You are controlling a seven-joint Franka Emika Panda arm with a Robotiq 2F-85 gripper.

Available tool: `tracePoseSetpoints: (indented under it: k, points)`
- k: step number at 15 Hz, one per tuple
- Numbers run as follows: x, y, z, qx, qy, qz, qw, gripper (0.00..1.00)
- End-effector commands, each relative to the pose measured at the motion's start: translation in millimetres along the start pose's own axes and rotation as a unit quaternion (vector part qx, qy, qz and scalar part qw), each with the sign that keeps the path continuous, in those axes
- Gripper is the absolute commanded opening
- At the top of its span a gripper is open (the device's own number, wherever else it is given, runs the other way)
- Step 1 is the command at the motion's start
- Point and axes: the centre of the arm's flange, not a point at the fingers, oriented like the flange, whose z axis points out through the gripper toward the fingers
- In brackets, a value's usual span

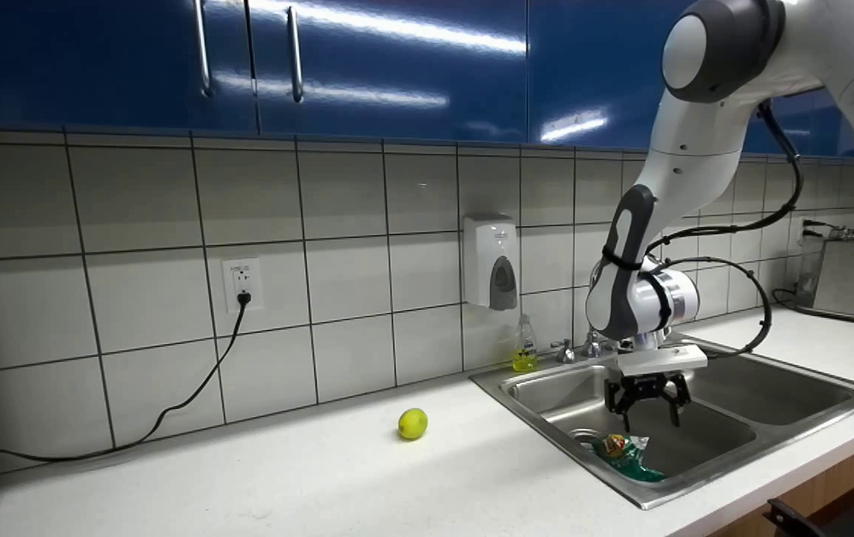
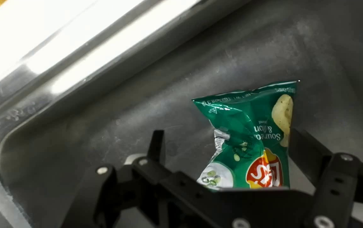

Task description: Take the packet out of the sink

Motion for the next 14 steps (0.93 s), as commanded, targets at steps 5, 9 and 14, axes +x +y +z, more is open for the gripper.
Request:
tracePoseSetpoints:
  k: [5, 9, 14]
  points:
    - [20, -14, 41, -0.016, 0.003, 0.007, 0.9998, 1.00]
    - [27, -26, 59, -0.019, 0.003, 0.009, 0.9998, 1.00]
    - [38, -39, 71, -0.021, 0.007, 0.010, 0.9997, 1.00]
